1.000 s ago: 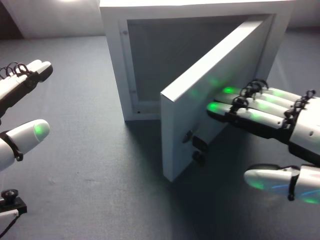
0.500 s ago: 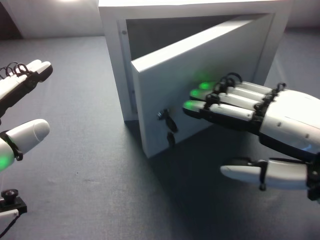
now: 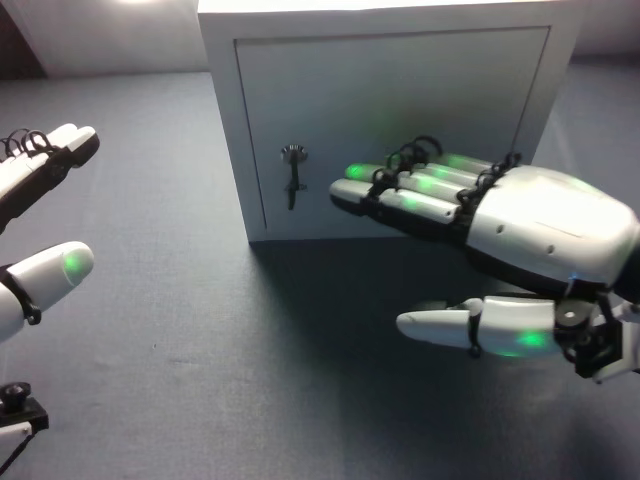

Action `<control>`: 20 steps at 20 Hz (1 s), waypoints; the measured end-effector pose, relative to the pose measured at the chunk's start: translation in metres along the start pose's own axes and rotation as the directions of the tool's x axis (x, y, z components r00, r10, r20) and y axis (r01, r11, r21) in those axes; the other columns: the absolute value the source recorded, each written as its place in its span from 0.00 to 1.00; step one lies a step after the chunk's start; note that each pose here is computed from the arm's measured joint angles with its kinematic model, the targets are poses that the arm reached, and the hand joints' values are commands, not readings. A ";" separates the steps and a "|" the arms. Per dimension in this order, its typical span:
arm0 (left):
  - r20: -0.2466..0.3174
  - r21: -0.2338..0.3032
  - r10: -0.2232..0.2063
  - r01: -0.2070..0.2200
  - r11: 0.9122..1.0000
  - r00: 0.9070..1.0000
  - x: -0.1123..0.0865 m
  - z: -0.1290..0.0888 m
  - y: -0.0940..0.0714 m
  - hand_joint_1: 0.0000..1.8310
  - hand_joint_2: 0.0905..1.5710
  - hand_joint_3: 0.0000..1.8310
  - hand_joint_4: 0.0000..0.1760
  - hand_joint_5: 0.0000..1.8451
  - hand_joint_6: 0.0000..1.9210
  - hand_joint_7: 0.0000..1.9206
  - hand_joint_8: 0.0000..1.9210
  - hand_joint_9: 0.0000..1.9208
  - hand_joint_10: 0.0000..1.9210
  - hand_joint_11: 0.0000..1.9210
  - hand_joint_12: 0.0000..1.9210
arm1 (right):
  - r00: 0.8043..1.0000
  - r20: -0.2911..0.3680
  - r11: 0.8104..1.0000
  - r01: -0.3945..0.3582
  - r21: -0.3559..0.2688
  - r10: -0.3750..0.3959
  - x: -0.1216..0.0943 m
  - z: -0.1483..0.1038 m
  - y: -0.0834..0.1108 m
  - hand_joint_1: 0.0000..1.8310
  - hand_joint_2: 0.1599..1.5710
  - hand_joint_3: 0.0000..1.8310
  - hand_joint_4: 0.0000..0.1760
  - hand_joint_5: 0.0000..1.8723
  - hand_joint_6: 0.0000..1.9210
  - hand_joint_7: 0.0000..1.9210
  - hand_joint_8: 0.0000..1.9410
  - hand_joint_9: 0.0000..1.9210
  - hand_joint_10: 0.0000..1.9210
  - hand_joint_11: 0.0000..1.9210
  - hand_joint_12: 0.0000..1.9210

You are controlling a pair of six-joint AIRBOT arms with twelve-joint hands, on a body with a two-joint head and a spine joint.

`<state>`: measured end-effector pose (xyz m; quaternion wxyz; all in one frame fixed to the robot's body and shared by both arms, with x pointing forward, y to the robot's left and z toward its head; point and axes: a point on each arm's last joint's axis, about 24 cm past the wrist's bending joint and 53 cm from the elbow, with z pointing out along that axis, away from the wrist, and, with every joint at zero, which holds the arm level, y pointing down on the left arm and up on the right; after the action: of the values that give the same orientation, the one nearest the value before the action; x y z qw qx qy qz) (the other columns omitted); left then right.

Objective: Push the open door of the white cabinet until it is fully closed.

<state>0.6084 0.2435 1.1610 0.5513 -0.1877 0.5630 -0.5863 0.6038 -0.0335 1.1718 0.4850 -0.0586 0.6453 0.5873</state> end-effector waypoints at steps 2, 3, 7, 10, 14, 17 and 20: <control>0.000 0.001 0.000 0.000 1.000 1.000 0.000 0.000 0.000 0.10 0.94 0.00 0.00 0.03 0.00 0.00 0.00 0.00 0.00 0.00 0.00 | 1.000 -0.001 1.000 0.006 0.003 -0.006 0.000 0.006 -0.001 0.24 0.81 0.00 0.00 0.01 0.00 0.00 0.00 0.00 0.00 0.00 0.14; 0.000 0.000 0.000 0.000 1.000 1.000 0.000 0.000 0.000 0.11 0.94 0.00 0.00 0.03 0.00 0.00 0.00 0.00 0.00 0.00 0.00 | 1.000 -0.003 1.000 0.013 0.008 -0.013 -0.001 0.007 -0.002 0.24 0.81 0.00 0.00 0.02 0.00 0.00 0.00 0.01 0.00 0.00 0.14; 0.000 0.000 0.000 0.000 1.000 1.000 0.000 0.000 0.000 0.10 0.95 0.00 0.00 0.03 0.00 0.00 0.00 0.00 0.00 0.00 0.00 | 0.999 0.017 0.999 0.032 0.028 -0.033 -0.007 0.011 -0.006 0.21 0.82 0.00 0.00 0.02 0.00 0.00 0.00 0.01 0.00 0.00 0.14; 0.002 -0.001 0.000 0.000 1.000 1.000 0.000 0.000 0.000 0.10 0.94 0.00 0.00 0.03 0.00 0.00 0.00 0.00 0.00 0.00 0.00 | 0.999 0.019 0.998 0.037 0.047 -0.038 -0.008 0.010 -0.010 0.21 0.82 0.00 0.00 0.02 0.00 0.00 0.00 0.01 0.00 0.00 0.14; 0.003 -0.001 0.000 0.000 1.000 1.000 -0.001 0.000 0.000 0.08 0.94 0.00 0.00 0.03 0.00 0.00 0.00 0.00 0.00 0.00 0.00 | 0.999 0.022 0.998 0.037 0.052 -0.038 -0.009 0.010 -0.012 0.24 0.81 0.00 0.00 0.02 0.00 0.00 0.00 0.01 0.00 0.00 0.14; 0.009 0.004 0.000 0.000 1.000 1.000 -0.002 -0.001 -0.001 0.08 0.94 0.00 0.00 0.03 0.00 0.00 0.00 0.00 0.00 0.00 0.00 | 0.999 0.015 0.999 0.028 0.042 -0.029 -0.004 0.011 -0.006 0.24 0.82 0.00 0.00 0.01 0.00 0.00 0.00 0.01 0.00 0.00 0.14; 0.016 0.005 -0.005 0.005 1.000 1.000 -0.003 -0.003 -0.001 0.08 0.94 0.00 0.00 0.02 0.00 0.00 0.00 0.00 0.00 0.00 0.00 | 0.999 -0.021 0.999 0.046 -0.012 -0.047 0.007 0.007 0.016 0.24 0.82 0.00 0.00 0.02 0.00 0.00 0.00 0.01 0.00 0.00 0.14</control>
<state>0.6063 0.2467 1.1625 0.5550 -0.1926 0.5566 -0.5874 0.5934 -0.0190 1.1792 0.4914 -0.0826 0.6453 0.5790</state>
